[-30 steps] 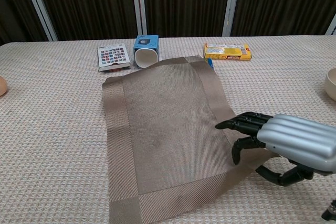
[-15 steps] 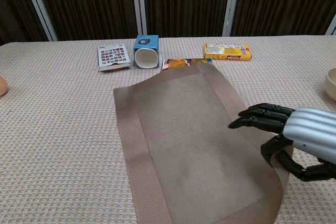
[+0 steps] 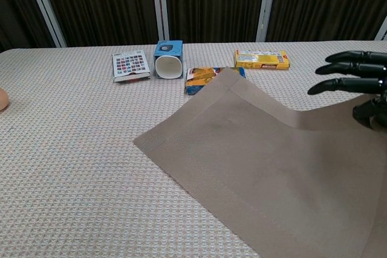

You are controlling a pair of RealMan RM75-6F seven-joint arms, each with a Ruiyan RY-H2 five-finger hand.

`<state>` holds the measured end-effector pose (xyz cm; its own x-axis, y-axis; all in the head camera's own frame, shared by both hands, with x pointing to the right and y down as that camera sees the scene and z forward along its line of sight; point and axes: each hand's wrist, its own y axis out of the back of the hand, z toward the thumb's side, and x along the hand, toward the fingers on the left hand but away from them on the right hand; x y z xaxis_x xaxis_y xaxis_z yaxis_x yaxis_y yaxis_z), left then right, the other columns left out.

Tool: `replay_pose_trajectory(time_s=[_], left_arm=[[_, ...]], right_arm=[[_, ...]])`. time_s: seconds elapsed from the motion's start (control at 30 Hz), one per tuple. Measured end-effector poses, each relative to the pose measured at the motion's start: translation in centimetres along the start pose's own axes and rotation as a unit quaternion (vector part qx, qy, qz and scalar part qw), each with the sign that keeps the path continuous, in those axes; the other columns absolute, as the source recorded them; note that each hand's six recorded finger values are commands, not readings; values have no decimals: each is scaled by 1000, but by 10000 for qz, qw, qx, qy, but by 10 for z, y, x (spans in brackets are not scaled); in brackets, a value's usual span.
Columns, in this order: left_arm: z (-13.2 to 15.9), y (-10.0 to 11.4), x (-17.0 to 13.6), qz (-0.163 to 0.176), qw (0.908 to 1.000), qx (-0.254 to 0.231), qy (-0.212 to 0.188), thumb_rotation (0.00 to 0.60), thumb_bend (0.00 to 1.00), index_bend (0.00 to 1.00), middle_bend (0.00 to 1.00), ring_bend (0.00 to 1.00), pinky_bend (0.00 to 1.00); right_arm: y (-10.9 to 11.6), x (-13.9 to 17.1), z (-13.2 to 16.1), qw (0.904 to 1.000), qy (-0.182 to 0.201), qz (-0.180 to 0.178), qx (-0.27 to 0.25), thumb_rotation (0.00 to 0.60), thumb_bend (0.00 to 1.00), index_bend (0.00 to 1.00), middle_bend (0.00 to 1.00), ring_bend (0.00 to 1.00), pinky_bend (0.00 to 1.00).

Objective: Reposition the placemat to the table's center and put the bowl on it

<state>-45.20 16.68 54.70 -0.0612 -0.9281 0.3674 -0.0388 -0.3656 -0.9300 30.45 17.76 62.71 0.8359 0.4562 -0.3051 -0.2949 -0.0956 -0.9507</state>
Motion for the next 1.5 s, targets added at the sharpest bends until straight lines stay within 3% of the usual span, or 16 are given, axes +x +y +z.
replay_pose_trajectory(time_s=[0.17, 0.37, 0.4, 0.5, 0.57, 0.67, 0.87, 1.0, 1.13, 1.3, 1.5], left_arm=[[-1, -3, 2, -40, 10000, 45, 23, 600, 0, 0, 0, 0, 0], [-4, -6, 4, -81, 9999, 101, 78, 600, 0, 0, 0, 0, 0], [-5, -7, 4, -88, 9999, 102, 81, 600, 0, 0, 0, 0, 0], [-5, -8, 4, -102, 9998, 127, 77, 600, 0, 0, 0, 0, 0], [-4, -9, 4, -111, 9998, 144, 61, 600, 0, 0, 0, 0, 0], [-3, -11, 4, -138, 9998, 170, 5, 600, 0, 0, 0, 0, 0], [7, -16, 7, -175, 9992, 173, -318, 600, 0, 0, 0, 0, 0], [22, -26, 14, -256, 9968, 173, -738, 600, 0, 2, 0, 0, 0], [45, -39, 23, -390, 9907, 214, -1288, 600, 0, 45, 0, 0, 0], [86, -61, 36, -567, 9756, 197, -2112, 600, 0, 94, 0, 0, 0], [139, -90, 48, -730, 9512, 241, -2990, 600, 7, 111, 0, 0, 0]], right_arm=[[-1, -17, -40, 9955, 147, 95, 932, 600, 526, 819, 126, 0, 24], [-4, -39, -72, 9830, 350, 241, 1785, 600, 453, 777, 125, 0, 25], [-5, -43, -76, 9810, 370, 260, 1888, 600, 421, 714, 116, 0, 20], [-7, -50, -82, 9777, 362, 283, 2048, 600, 249, 241, 32, 0, 3], [-9, -52, -85, 9766, 317, 279, 2111, 600, 120, 15, 0, 0, 0], [-7, -52, -93, 9782, 21, 220, 2065, 600, 2, 0, 0, 0, 0], [4, -35, -119, 9809, -1243, -164, 1485, 600, 0, 0, 0, 0, 0], [7, -12, -127, 9755, -2018, -357, 806, 600, 0, 0, 0, 0, 0], [9, 8, -125, 9660, -2542, -475, 48, 600, 0, 0, 0, 0, 0], [20, 32, -114, 9433, -3119, -616, -955, 600, 0, 0, 0, 0, 0], [37, 67, -83, 8975, -3841, -599, -2081, 600, 0, 0, 0, 0, 0]])
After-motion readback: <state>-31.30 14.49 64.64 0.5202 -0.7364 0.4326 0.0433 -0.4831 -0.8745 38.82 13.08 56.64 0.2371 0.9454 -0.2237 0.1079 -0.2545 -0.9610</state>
